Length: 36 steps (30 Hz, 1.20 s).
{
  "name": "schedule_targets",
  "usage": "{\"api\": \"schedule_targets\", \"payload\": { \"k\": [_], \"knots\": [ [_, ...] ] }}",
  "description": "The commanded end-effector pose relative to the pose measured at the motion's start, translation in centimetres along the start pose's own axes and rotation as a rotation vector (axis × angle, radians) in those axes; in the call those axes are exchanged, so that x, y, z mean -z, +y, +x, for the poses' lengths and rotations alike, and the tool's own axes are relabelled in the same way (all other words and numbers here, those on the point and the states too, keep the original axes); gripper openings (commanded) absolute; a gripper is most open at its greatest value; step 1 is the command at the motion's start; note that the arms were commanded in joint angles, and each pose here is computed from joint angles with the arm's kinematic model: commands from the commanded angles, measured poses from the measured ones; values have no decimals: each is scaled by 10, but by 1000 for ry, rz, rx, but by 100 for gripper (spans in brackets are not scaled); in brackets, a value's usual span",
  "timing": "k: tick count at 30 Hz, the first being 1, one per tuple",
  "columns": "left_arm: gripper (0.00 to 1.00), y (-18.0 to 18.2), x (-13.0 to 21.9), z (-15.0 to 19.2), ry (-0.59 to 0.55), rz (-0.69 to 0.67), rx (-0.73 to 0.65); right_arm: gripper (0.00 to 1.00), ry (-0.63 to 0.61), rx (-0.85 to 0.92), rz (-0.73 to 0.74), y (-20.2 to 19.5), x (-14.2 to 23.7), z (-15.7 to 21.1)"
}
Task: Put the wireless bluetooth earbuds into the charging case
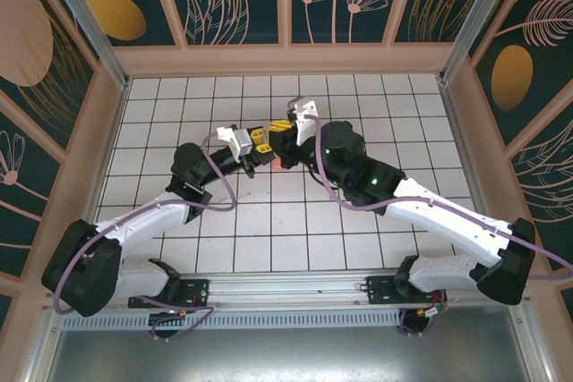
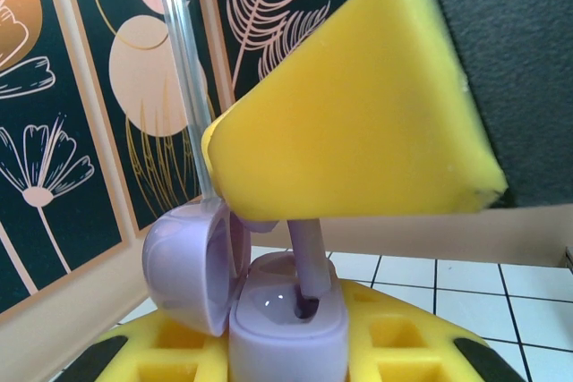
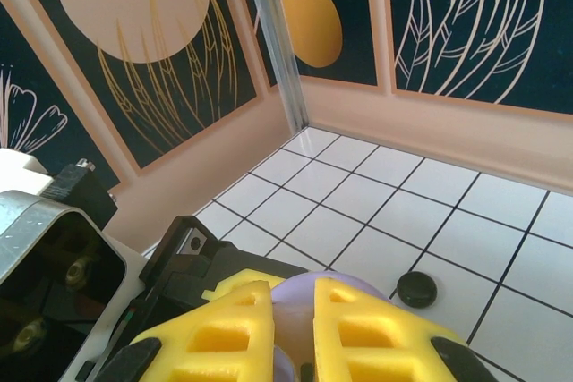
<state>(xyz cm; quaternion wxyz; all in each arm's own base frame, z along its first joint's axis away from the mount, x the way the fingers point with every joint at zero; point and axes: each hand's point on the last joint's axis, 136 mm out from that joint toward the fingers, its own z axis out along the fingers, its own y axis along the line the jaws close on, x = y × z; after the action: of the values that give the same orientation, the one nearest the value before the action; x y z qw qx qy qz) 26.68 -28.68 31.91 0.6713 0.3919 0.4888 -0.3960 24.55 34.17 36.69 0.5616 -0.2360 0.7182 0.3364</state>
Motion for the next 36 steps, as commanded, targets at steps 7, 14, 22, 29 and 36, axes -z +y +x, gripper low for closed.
{"api": "schedule_targets", "payload": {
  "k": [7, 14, 22, 29, 36],
  "knots": [
    [0, 2, 1, -43, -104, -20, -92, 13, 74, 55, 43, -4, 6, 22],
    [0, 2, 1, -44, -102, -17, -91, 13, 103, 68, -9, 8, 0, 26],
    [0, 2, 1, -43, -99, -22, -87, 13, 196, 142, -28, 28, -17, 48],
    [0, 2, 1, -42, -97, -21, -85, 19, 172, 131, 17, 20, -12, 42],
    [0, 2, 1, -38, -90, -18, -73, 54, 85, 43, 25, 17, 1, 7]
  ]
}}
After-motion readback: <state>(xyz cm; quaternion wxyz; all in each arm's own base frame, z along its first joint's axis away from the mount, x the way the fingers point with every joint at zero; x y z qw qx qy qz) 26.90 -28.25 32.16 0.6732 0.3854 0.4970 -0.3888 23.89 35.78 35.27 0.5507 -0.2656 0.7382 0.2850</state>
